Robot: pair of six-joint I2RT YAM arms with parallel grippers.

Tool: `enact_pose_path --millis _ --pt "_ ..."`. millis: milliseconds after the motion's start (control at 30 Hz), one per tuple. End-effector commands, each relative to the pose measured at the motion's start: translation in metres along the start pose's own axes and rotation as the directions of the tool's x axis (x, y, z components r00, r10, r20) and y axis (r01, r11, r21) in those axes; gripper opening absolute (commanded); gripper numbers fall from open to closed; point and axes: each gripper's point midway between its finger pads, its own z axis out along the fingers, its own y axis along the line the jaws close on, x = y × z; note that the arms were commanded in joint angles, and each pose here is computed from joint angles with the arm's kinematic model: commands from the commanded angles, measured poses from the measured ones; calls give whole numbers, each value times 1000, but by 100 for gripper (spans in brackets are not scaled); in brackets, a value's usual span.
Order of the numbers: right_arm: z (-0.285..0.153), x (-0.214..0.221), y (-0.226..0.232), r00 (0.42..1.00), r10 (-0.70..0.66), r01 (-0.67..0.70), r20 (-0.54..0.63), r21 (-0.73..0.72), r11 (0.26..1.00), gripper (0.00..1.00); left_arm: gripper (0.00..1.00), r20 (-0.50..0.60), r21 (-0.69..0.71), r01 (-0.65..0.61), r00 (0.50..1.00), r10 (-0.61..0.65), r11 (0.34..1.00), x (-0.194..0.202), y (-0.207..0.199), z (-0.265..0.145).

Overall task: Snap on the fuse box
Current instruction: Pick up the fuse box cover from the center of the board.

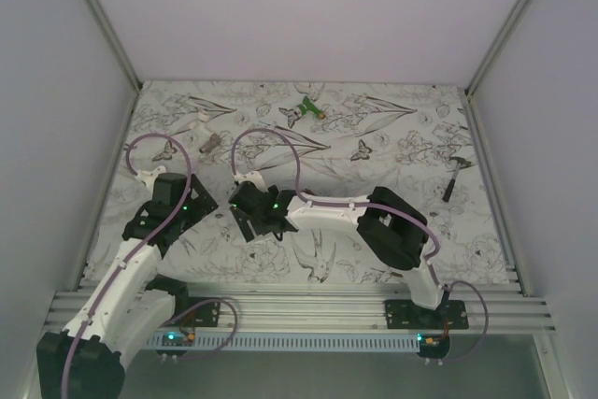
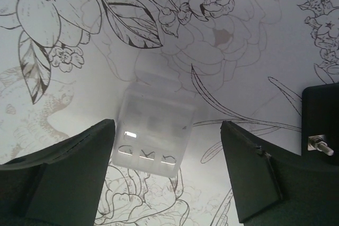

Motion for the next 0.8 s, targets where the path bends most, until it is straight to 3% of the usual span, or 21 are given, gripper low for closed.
enact_pose_path --millis 0,133,400,767 --pt "-6 -9 -3 1000 15 -16 26 41 999 82 100 -38 8 4 999 -4 1000 9 2 -2" --pt "-12 -6 -10 1000 -11 10 18 52 999 70 100 -43 25 6 999 -5 1000 10 -1 -4" --pt "-38 -17 -27 996 -86 84 40 35 996 55 100 -73 73 3 997 2 997 13 -11 -5" --pt "-70 -31 -109 982 -175 175 69 6 985 39 100 -159 216 -41 984 77 975 25 -42 -3"
